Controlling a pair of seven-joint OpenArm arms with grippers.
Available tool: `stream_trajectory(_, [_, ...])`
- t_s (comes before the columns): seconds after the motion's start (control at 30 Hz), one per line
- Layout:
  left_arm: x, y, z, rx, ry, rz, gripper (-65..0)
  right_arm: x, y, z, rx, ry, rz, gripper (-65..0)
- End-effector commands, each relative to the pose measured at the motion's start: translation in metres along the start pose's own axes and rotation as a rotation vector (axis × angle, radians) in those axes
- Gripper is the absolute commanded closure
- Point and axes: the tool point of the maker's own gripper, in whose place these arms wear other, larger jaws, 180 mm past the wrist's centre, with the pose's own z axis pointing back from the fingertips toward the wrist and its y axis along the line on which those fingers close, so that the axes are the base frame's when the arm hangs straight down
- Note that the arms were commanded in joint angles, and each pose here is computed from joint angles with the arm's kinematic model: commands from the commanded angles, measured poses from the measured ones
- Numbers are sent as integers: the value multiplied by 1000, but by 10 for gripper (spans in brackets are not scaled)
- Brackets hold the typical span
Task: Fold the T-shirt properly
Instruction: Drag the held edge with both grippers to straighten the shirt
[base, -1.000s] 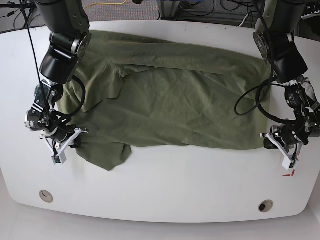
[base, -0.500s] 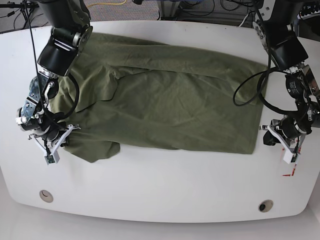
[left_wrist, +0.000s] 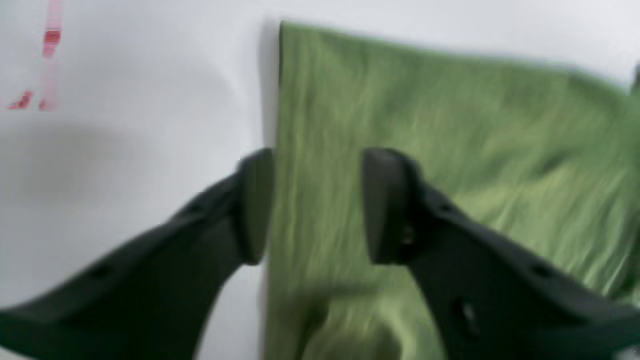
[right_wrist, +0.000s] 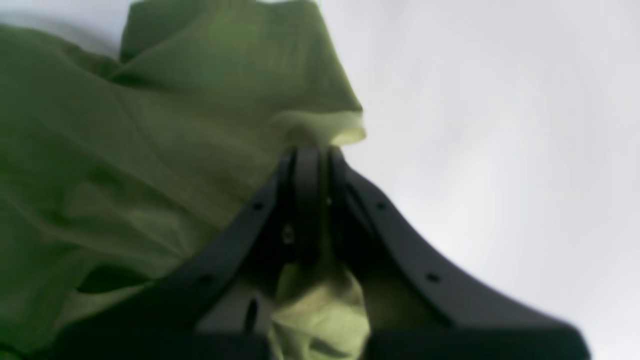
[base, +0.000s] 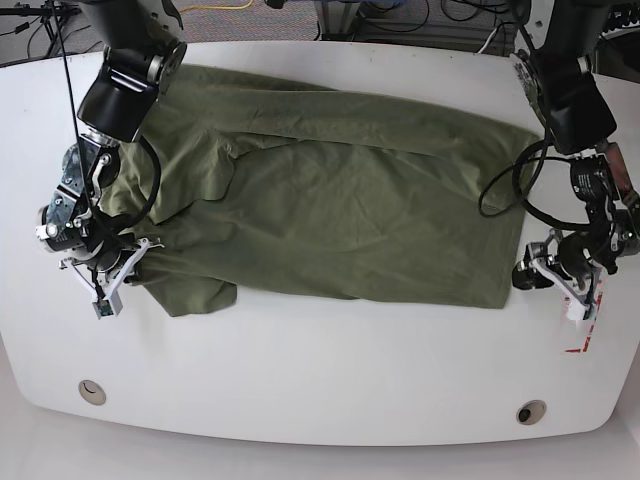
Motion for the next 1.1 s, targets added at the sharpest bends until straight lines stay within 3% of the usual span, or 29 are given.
stream_trajectory(0.0, [35,10,2,23,-113,96,-367,22,-9,8,-19,-61,12,-11])
stream_trajectory(0.1, [45,19,-6,44,-154,201,-407,22,-9,8,-19,-61,12,-11])
stream_trajectory(0.3, [50,30,-26,47,-178,308,-410,22,-9,8,-19,-61,12,-11])
stream_trajectory(0.87, [33,32,-73,57,-108,386,-411,23,-3,6,-8,-65,7,-11])
stream_trajectory(1.07, [29,12,-85,19,-83,400,-410,23,-3,5,-7,-65,6,-11])
